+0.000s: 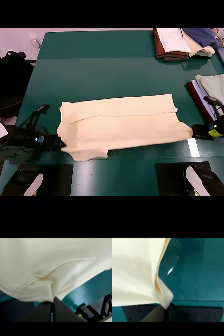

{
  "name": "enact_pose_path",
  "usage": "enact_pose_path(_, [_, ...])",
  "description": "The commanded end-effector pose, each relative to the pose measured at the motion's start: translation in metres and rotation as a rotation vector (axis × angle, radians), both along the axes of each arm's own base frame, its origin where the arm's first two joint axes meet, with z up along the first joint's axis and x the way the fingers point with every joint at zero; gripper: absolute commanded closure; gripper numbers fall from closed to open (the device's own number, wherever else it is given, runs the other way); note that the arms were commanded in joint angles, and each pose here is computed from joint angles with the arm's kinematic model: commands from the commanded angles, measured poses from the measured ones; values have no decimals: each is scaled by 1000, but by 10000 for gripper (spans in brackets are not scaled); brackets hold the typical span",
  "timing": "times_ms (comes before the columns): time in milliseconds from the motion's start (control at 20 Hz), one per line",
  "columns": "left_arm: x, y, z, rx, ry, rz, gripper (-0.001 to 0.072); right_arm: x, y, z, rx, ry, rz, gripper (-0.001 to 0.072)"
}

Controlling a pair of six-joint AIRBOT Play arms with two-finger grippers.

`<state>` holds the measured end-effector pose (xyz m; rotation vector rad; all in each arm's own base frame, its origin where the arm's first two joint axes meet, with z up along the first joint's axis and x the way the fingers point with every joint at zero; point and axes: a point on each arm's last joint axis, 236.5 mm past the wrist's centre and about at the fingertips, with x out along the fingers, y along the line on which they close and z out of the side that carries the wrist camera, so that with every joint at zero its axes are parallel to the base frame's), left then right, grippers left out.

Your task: Fold the shirts.

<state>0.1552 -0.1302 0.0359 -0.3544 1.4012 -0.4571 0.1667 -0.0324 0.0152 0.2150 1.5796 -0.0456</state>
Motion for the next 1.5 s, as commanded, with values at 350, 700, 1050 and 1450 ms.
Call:
enact_pose_path(350, [165,4,-33,69,-130,26,681,142,18,-6,81,-134,76,694])
enact_pose_path(700, [220,6,-23,71,-237,95,629,211,21,-19,97,-147,100,430])
enact_pose_path(1050, [236,-10,15,-35,-253,174,243,196,-21,-25,332,-92,-11,248])
enact_pose_path(1450, [227,-62,25,-106,-281,103,682,166,0,-89,649,-26,-180,204])
